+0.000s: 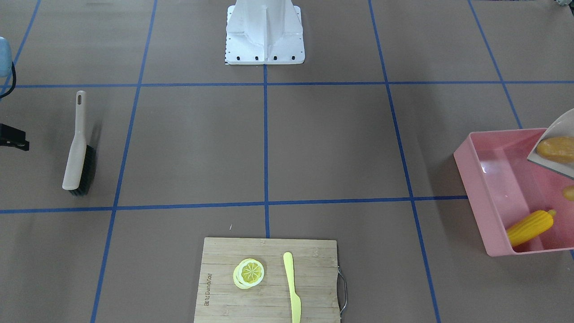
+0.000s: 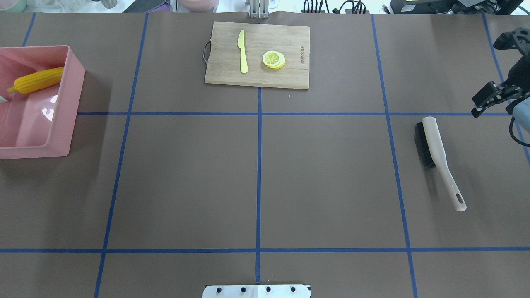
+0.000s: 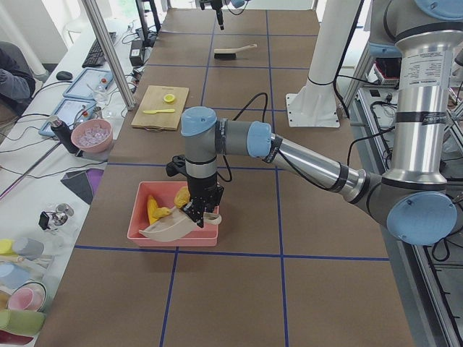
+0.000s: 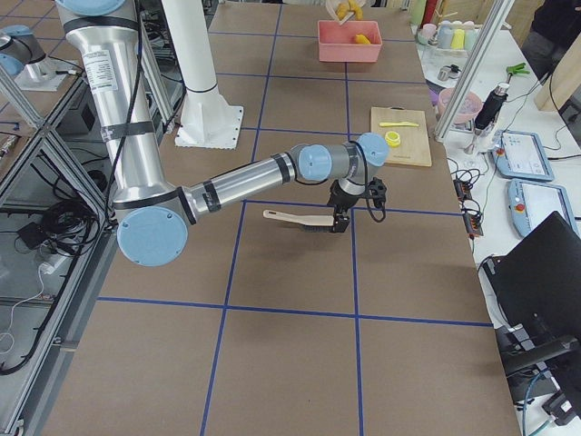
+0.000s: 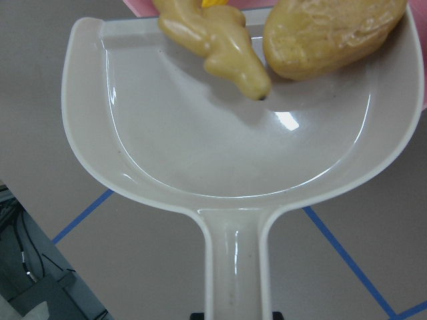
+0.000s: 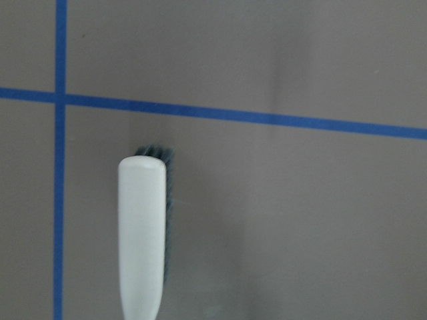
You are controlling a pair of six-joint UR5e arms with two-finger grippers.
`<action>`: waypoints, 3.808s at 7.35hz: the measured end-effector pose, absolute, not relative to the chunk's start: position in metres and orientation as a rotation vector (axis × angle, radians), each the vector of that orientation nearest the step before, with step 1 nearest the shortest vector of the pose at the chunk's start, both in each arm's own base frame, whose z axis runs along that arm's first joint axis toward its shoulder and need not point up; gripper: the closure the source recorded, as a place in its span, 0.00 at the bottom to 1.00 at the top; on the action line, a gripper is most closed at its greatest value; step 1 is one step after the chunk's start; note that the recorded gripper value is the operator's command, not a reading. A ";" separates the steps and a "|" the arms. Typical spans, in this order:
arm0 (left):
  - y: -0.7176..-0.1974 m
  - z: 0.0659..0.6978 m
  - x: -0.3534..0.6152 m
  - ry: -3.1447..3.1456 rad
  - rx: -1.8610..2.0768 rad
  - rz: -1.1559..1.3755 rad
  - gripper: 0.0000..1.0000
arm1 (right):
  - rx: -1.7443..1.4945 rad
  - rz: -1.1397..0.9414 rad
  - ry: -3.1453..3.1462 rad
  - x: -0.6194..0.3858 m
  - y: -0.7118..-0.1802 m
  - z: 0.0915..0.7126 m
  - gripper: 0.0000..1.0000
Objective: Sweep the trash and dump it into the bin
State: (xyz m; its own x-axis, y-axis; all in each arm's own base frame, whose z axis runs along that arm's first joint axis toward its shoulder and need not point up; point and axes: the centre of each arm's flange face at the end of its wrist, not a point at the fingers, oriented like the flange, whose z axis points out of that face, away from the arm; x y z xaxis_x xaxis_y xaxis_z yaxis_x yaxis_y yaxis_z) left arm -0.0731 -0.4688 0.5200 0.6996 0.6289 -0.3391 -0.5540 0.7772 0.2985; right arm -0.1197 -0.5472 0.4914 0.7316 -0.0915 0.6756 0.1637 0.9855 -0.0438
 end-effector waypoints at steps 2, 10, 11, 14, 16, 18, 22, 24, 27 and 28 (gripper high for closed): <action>-0.469 0.521 -0.073 0.442 0.152 0.699 0.97 | -0.057 -0.077 -0.680 -0.080 -0.556 0.493 0.00; -0.503 0.492 -0.073 0.310 0.013 0.934 0.97 | -0.084 0.286 -0.726 0.049 -0.552 0.555 0.00; -0.516 0.484 -0.074 0.308 -0.001 0.966 0.97 | -0.076 0.300 -0.732 0.056 -0.529 0.583 0.00; -0.534 0.464 -0.074 0.307 0.009 0.999 0.97 | -0.003 0.284 -0.740 0.061 -0.491 0.623 0.00; -0.533 0.447 -0.068 0.339 0.116 1.004 0.96 | 0.016 0.278 -0.746 0.061 -0.493 0.618 0.00; -0.535 0.439 -0.051 0.437 0.302 1.011 0.96 | 0.006 0.282 -0.757 0.059 -0.495 0.614 0.00; -0.547 0.378 0.072 0.483 0.665 1.288 0.94 | -0.065 0.336 -0.788 0.055 -0.493 0.608 0.00; -0.519 0.344 0.182 0.508 0.816 1.513 0.94 | -0.077 0.343 -0.787 0.055 -0.492 0.598 0.00; -0.462 0.330 0.277 0.617 0.931 1.610 0.94 | -0.091 0.348 -0.784 0.056 -0.488 0.606 0.00; -0.448 0.331 0.297 0.643 0.938 1.597 0.94 | -0.094 0.349 -0.783 0.055 -0.487 0.608 0.00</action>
State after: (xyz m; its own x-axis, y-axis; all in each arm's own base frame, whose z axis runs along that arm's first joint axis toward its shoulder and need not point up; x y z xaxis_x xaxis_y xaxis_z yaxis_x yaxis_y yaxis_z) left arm 0.2969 -0.4481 0.3311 -0.0646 0.9700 0.2343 -0.5372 -0.2317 0.8110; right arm 0.0555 -0.4871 0.6076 0.6544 0.3421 0.6743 -0.2726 0.9386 -0.2116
